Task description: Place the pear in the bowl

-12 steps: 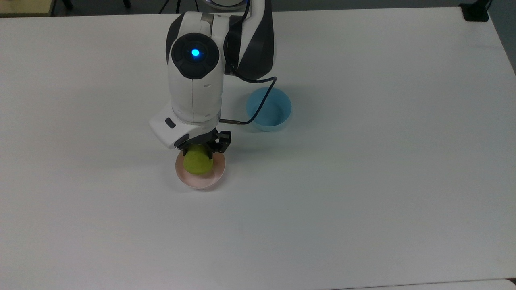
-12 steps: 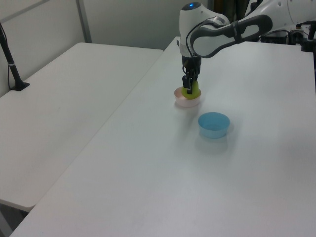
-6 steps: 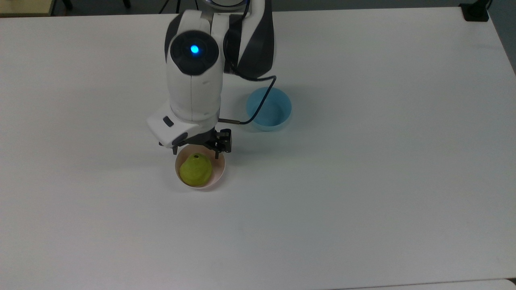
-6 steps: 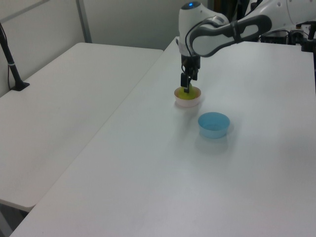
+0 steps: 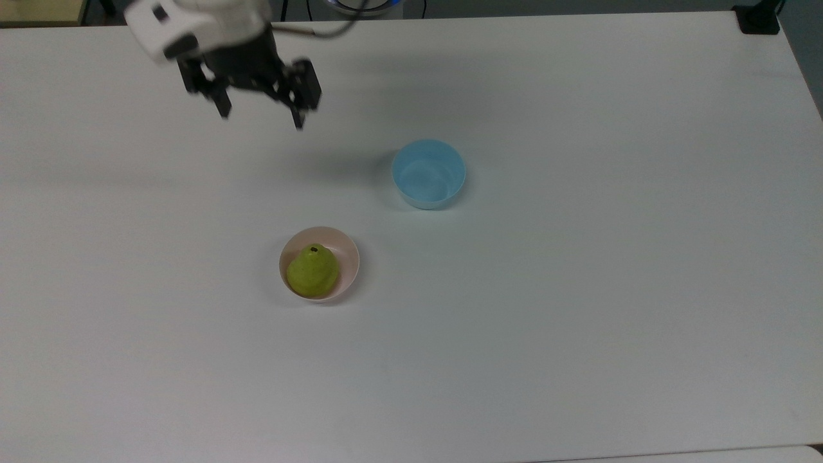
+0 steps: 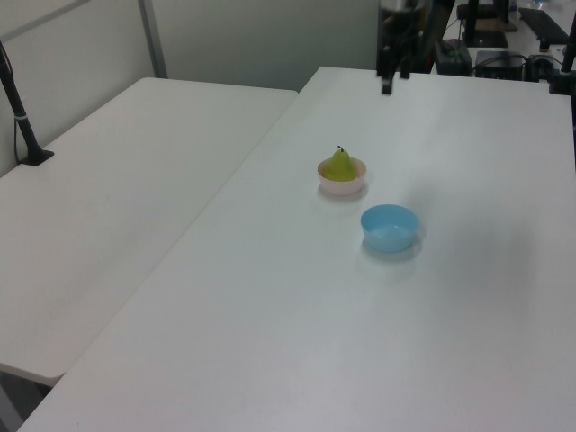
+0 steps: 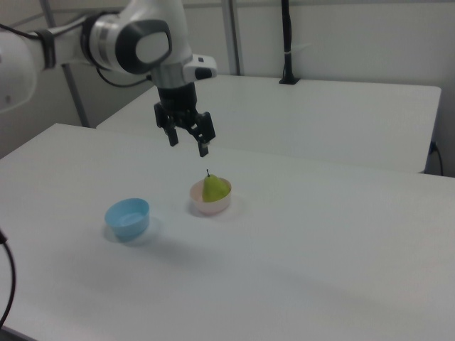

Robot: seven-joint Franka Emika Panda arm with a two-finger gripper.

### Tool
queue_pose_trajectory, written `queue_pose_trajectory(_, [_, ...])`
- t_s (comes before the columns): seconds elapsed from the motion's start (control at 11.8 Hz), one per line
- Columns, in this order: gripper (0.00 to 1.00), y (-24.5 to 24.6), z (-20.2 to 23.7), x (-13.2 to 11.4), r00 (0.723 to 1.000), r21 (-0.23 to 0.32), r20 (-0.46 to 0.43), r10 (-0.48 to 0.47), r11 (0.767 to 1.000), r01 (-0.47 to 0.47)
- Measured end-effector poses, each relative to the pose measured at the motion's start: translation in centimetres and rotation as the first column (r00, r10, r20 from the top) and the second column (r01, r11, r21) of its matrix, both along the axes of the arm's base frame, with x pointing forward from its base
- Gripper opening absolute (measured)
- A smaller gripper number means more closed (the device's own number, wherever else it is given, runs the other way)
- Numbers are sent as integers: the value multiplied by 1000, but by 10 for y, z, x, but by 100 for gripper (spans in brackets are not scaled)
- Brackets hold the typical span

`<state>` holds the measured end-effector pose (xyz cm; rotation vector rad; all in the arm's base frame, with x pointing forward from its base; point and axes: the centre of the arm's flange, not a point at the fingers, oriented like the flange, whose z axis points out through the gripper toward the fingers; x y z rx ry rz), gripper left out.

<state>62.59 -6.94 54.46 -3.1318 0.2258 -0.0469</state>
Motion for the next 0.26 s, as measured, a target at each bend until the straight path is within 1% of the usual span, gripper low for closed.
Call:
queue_pose_trajectory(0.09, [100, -8, 17, -18, 1000, 18, -10, -7, 1000, 7])
queue_pose_trajectory(0.17, [100, -12, 28, -34, 1000, 23, -17, -6, 1000, 7])
queue_pose_trajectory(0.26, [100, -12, 33, -44, 1000, 26, -17, -3, 1000, 3])
